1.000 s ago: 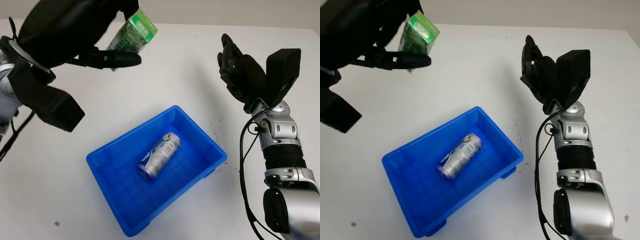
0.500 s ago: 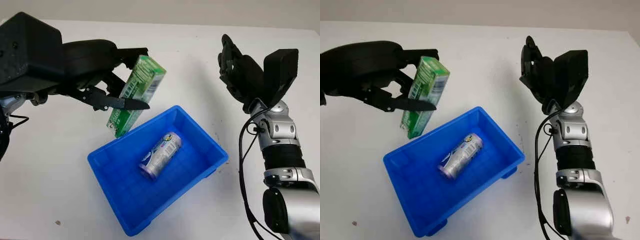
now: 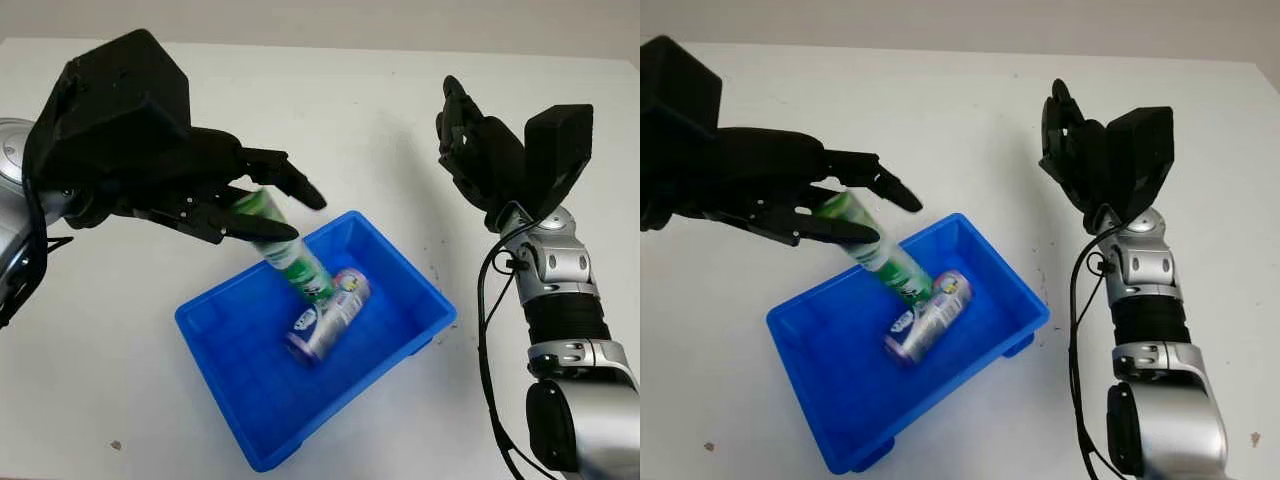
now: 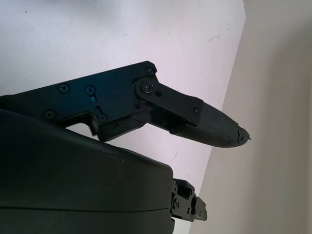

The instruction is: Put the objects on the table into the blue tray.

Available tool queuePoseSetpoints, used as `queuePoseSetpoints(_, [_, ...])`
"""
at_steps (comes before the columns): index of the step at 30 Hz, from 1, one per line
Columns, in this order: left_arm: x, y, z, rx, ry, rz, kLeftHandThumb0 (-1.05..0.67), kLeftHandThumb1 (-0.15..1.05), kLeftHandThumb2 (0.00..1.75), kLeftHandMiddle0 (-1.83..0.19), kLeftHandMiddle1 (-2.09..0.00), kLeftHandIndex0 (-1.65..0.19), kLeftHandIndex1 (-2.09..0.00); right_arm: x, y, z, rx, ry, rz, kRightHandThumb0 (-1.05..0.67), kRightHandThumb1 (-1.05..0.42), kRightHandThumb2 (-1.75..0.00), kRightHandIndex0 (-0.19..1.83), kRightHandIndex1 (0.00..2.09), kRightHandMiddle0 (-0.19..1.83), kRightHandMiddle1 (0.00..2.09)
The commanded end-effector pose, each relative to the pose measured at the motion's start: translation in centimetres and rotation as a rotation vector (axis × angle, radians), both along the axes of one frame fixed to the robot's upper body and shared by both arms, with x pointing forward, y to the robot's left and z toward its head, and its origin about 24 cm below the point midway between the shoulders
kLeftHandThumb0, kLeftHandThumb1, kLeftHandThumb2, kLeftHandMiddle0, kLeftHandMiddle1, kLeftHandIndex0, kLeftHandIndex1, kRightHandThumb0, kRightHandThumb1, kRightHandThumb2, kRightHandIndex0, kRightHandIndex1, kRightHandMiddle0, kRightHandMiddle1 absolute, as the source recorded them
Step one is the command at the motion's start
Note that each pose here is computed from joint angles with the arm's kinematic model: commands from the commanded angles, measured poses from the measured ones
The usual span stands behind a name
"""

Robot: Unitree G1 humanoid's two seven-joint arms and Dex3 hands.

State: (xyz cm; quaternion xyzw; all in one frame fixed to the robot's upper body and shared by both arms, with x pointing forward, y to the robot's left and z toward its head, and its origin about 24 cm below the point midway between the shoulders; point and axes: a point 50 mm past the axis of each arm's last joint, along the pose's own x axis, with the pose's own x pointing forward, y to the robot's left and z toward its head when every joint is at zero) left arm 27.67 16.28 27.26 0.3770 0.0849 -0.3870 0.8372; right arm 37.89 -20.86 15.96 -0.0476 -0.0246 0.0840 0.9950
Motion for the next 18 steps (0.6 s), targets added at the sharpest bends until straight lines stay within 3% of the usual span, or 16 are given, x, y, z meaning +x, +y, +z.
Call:
queuePoseSetpoints(1, [-0.8,-0.9,1.0,-0.046,-0.037,-0.049,-0.48,1.05,0.23,0.02,-0.03,0.1,-0.11,-0.1,0.1,0.2,0.01,-0.009,0.002,-0.72,-1.05,-0.8,-0.19,0.0,-0.19,0.0])
queuePoseSetpoints(5, [-0.3,-0.8,1.7,-0.159,-0.105,0.021,-0.4,1.05,0.33,-0.03,-0.06,0.04,-0.15,-0.1,0.0,0.2,-0.001,-0.005,-0.001,-0.72,-1.05,-0.79,-0.19,0.0,-0.19,0.0])
queuePoseSetpoints(6, [-0.2,-0.8,1.8,-0.178,-0.119,0.035,-0.37,0.92,0.64,-0.08,-0.09,0.01,-0.21,-0.1,0.0,0.2,-0.002,-0.005,-0.001,-0.71,-1.05,-0.8,-0.19,0.0,-0.19,0.0])
queuePoseSetpoints(7, [-0.1,-0.7,2.0,-0.214,-0.139,0.069,-0.36,0.83,0.82,-0.1,-0.1,0.01,-0.25,-0.1,0.0,0.2,-0.002,-0.006,0.0,-0.71,-1.05,-0.8,-0.19,0.0,-0.19,0.0])
queuePoseSetpoints(8, [0.1,-0.5,2.2,-0.256,-0.164,0.097,-0.36,0.75,1.03,-0.15,-0.21,-0.01,-0.41,-0.1,0.0,0.2,-0.002,-0.007,0.002,-0.71,-1.05,-0.8,-0.19,0.0,-0.19,0.0])
queuePoseSetpoints(9, [0.4,-0.2,2.4,-0.307,-0.187,0.125,-0.36,0.69,1.19,-0.08,-0.65,0.06,-0.81,0.0,0.0,0.2,-0.002,-0.008,0.004,-0.71,-1.05,-0.8,-0.19,0.0,-0.19,0.0])
queuePoseSetpoints(10, [0.6,0.1,2.6,-0.347,-0.226,0.154,-0.36,0.67,1.23,-0.03,-0.96,0.1,-1.07,0.0,0.0,0.3,-0.003,-0.009,0.004,-0.71,-1.05,-0.8,-0.19,0.0,-0.19,0.0])
queuePoseSetpoints(12, [1.0,0.8,3.1,-0.396,-0.318,0.213,-0.4,0.73,1.12,-0.14,-1.25,0.0,-1.36,0.0,-0.1,0.3,-0.009,-0.008,0.004,-0.71,-1.05,-0.79,-0.19,0.0,-0.19,0.0])
queuePoseSetpoints(14, [1.4,1.6,3.5,-0.445,-0.405,0.3,-0.44,0.95,0.68,-0.26,-1.49,-0.12,-1.54,0.0,-0.1,0.4,-0.009,-0.007,0.004,-0.71,-1.05,-0.79,-0.19,0.0,-0.19,0.0])
queuePoseSetpoints(15, [1.7,2.0,3.6,-0.467,-0.446,0.334,-0.46,1.0,0.56,-0.3,-1.59,-0.15,-1.61,0.0,-0.1,0.4,-0.009,-0.007,0.005,-0.71,-1.05,-0.79,-0.19,0.0,-0.19,0.0])
queuePoseSetpoints(16, [1.9,2.4,3.8,-0.485,-0.479,0.366,-0.47,1.03,0.5,-0.24,-1.74,-0.13,-1.69,0.0,-0.1,0.4,-0.009,-0.007,0.006,-0.71,-1.05,-0.8,-0.19,0.0,-0.19,0.0])
queuePoseSetpoints(18, [2.6,3.3,3.8,-0.53,-0.529,0.426,-0.48,1.04,0.46,-0.15,-1.79,-0.06,-1.7,0.1,-0.1,0.4,-0.009,-0.005,0.008,-0.71,-1.05,-0.8,-0.19,0.0,-0.19,0.0])
